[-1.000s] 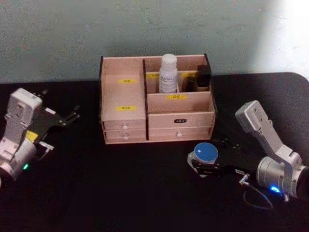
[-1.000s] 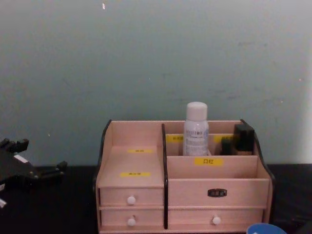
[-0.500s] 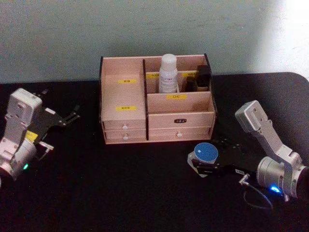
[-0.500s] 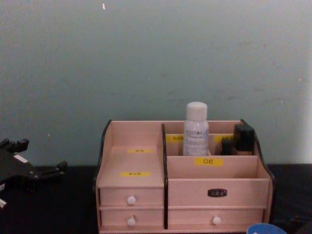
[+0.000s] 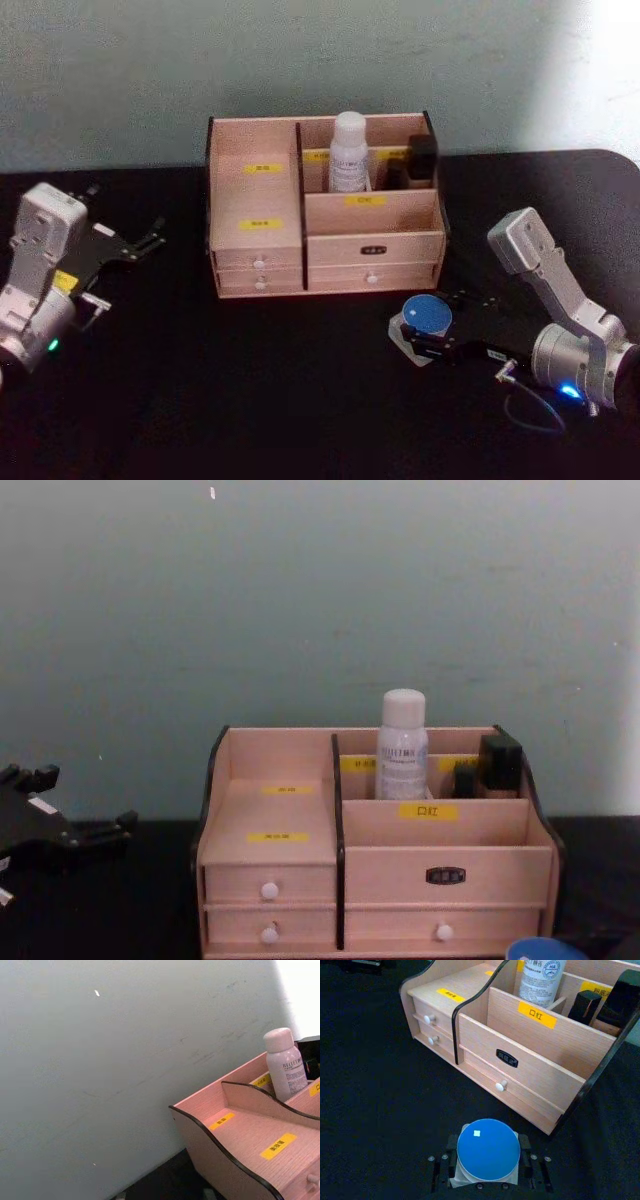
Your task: Pick up the facial cleanser and watermelon frost from the table and place them into the tiered storage box.
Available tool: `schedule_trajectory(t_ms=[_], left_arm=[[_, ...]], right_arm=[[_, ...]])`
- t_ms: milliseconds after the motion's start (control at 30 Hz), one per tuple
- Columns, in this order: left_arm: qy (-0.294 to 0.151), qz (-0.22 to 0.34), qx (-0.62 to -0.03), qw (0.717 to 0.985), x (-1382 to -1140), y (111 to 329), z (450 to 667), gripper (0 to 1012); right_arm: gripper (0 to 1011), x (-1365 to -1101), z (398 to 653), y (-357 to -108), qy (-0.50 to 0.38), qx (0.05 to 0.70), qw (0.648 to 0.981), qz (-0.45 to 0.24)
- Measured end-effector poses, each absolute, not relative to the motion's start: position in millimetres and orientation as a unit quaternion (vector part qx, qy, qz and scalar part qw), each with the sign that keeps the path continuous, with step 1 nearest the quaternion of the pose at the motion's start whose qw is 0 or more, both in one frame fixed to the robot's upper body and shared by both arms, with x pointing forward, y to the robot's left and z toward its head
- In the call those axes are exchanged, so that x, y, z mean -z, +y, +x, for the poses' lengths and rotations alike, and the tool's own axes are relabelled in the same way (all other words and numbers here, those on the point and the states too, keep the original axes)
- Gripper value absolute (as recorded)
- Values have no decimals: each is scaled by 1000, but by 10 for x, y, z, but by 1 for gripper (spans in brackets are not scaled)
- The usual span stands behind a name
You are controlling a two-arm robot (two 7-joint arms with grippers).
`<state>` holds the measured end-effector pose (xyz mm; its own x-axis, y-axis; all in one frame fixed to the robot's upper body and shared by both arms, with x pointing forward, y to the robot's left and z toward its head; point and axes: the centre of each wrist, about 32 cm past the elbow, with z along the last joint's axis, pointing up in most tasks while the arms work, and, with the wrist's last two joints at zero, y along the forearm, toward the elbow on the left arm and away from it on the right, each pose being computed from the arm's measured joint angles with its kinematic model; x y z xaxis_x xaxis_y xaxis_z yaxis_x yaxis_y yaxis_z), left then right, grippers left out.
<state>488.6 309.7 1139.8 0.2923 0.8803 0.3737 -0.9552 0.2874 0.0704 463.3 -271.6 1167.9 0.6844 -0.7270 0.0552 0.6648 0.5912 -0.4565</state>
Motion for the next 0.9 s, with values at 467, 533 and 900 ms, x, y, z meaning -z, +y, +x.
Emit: schedule_trajectory(t_ms=[467,533,900], left_arm=[[-132,141,-580,791,-11398,3097,4886,1001],[-132,142,-580,791,-11397,3097,4886,1001],[-132,142,-580,791,-11398,3097,4886,1001]], right_arm=[[720,-11699,4634,-2730,69,389,892,-219],[720,-11727,4632,-2734,66,388,894,-214],[720,-11958,4627,-2713,34,381,904,-191]])
